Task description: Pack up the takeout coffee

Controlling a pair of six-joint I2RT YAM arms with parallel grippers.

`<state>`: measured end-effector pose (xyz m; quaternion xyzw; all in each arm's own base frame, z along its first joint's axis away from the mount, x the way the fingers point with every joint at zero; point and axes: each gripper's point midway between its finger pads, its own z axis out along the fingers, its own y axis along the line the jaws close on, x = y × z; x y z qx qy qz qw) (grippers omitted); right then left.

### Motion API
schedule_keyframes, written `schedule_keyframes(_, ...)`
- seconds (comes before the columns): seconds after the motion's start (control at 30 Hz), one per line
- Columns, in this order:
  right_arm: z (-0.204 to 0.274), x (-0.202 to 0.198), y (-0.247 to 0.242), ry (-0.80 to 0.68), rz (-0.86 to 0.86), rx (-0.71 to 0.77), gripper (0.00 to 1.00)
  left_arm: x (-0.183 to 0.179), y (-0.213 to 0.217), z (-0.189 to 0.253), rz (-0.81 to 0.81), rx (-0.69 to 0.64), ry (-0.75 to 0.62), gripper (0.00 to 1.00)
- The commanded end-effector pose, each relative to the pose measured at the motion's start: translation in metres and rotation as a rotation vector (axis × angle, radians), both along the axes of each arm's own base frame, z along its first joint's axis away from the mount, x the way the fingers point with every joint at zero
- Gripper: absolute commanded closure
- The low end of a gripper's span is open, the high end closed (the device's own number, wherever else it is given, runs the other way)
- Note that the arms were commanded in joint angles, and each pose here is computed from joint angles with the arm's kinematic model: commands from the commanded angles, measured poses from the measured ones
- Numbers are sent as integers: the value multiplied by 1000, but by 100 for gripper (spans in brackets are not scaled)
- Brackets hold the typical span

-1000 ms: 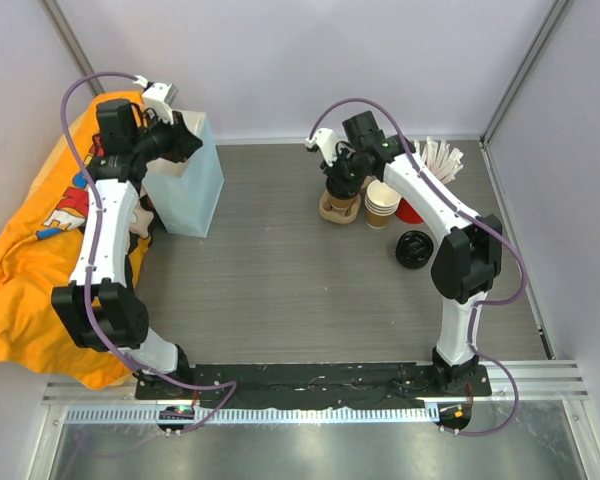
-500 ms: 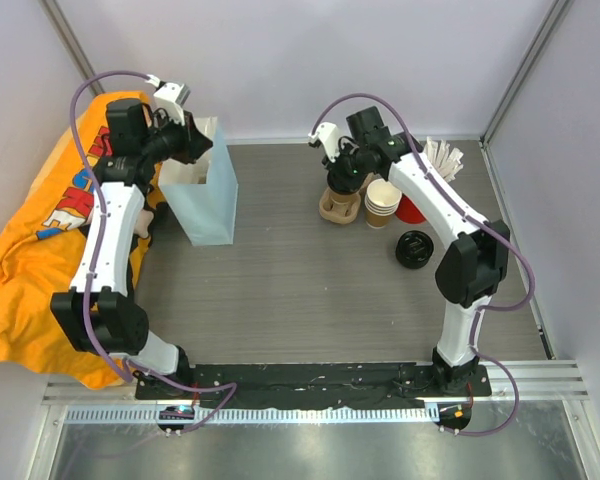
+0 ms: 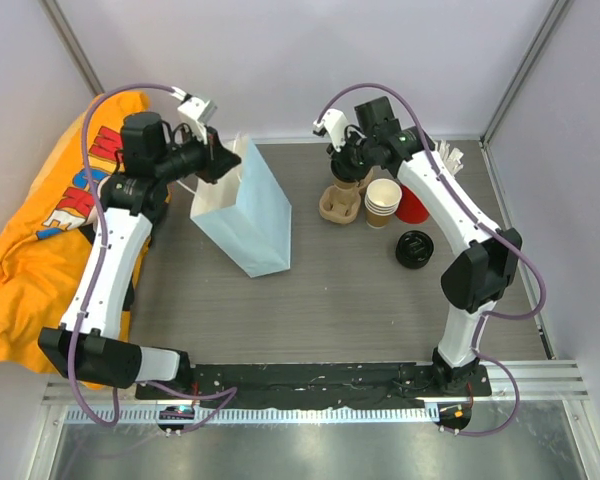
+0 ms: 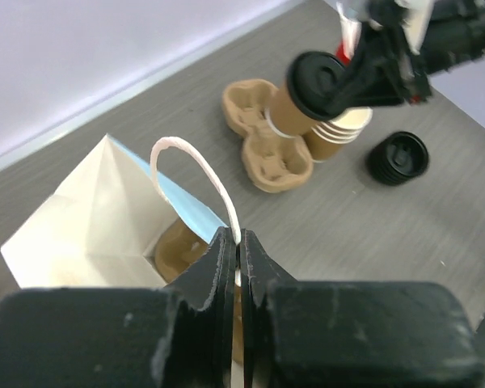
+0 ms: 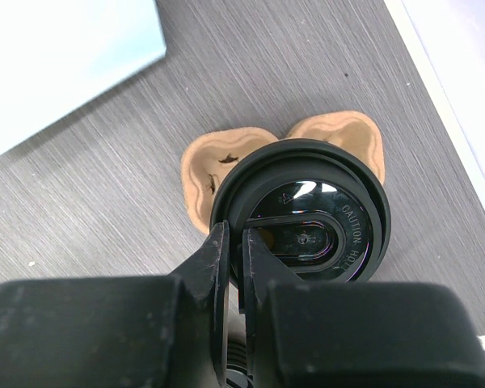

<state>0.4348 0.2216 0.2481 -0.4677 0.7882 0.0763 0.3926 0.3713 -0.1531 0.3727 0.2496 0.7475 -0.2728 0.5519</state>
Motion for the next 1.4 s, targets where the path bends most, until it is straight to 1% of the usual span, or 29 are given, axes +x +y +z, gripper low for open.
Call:
schedule_keyframes(0.0,55,-2,-12,-117,-37,56,99,-28,-29,-6,-80,-8,23,95)
schedule_keyframes(0.23,60,-9,-22,-124,-49,64,99,-50,-59,-26,-167,14,85,96)
schedule_keyframes(0.4,80,-8,-31,-172,-80,79,99,-66,-75,-29,-233,5,116,96)
schedule_keyframes(0.43,84,-8,-32,-179,-85,83,99,-72,-79,-28,-271,-8,126,96)
schedule_keyframes(0.67,115,-10,-32,-229,-93,119,99,-97,-91,-35,-370,-20,199,96)
schedule_keyframes(0.8,129,-15,-28,-243,-82,163,99,-107,-94,-35,-395,-17,215,96)
schedule_keyframes(1.0,156,-20,-21,-277,-61,232,99,-117,-97,-21,-432,-40,214,97)
schedule_keyframes(1.17,179,-33,-6,-280,-2,330,99,-124,-100,-13,-461,-57,227,97)
schedule_keyframes(1.3,190,-48,9,-271,50,378,99,-128,-101,-11,-475,-60,230,96)
schedule_keyframes(1.33,191,-50,11,-274,58,381,99,-129,-102,-10,-477,-59,229,96)
schedule_keyframes(1.37,193,-56,18,-272,73,386,99,-129,-101,-10,-478,-57,231,89)
